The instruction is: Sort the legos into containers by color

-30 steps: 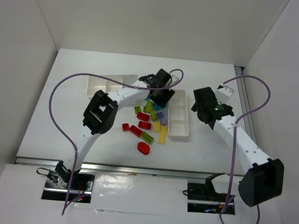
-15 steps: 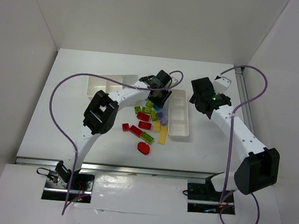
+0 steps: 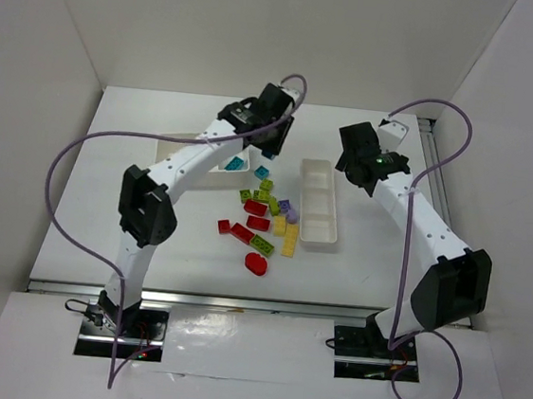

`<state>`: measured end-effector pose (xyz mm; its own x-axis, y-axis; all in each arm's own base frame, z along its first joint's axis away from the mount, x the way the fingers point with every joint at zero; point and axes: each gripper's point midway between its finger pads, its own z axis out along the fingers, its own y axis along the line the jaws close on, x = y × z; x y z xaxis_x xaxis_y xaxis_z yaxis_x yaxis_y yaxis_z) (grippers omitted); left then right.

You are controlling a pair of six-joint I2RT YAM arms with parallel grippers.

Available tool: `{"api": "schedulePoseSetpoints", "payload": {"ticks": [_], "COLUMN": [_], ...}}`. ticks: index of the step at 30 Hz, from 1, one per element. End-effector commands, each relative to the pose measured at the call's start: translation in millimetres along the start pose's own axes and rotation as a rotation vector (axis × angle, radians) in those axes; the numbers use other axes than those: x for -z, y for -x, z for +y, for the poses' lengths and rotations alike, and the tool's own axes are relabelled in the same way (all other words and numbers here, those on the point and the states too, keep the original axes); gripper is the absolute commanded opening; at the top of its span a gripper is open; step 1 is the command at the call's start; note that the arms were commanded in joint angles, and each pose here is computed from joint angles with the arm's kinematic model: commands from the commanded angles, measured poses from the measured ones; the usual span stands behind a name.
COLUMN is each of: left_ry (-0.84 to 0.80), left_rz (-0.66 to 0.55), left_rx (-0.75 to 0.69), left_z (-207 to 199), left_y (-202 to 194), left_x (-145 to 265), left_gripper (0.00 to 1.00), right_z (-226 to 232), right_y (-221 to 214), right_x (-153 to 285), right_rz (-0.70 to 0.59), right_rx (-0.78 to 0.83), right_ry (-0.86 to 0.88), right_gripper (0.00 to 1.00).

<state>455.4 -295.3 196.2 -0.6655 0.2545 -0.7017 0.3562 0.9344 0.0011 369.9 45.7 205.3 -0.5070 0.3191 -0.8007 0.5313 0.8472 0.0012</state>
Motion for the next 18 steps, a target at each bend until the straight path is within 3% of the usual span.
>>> {"api": "schedulePoseSetpoints", "payload": {"ticks": [1,7,13,14,15,16,18], "left_ry": [0.135,0.162,0.173,0.17,0.155,0.152,0.106], "left_rz": [0.013,0.078,0.112,0.099,0.116,0.103,0.091], "left_rx": [0.159,0.335,0.387,0.389,0.389,0.39,0.381], "left_z": [60,109,122,122,118,118,112], "left_y": [-1,-28,-37,-31,-36,-30,-25], "left_x": [22,3,-25,-24,-29,-27,-29], "left_gripper": [0.0,0.0,0.01,0.12,0.31,0.63,0.72], "right_z": [7,14,11,11,8,9,9], "right_y": [14,6,-2,-2,-2,1,1], "right_x": [-3,-9,-12,-12,-12,-11,-11], "right_rz": [-0.02,0.0,0.013,0.013,0.013,0.008,0.007], "right_rx": [-0.016,-0.009,0.004,0.004,0.01,0.004,0.004], "right_ry": [0.012,0.024,0.014,0.014,0.002,0.007,0.007], "right_gripper": [1.0,1.0,1.0,1.0,1.0,1.0,1.0]}}
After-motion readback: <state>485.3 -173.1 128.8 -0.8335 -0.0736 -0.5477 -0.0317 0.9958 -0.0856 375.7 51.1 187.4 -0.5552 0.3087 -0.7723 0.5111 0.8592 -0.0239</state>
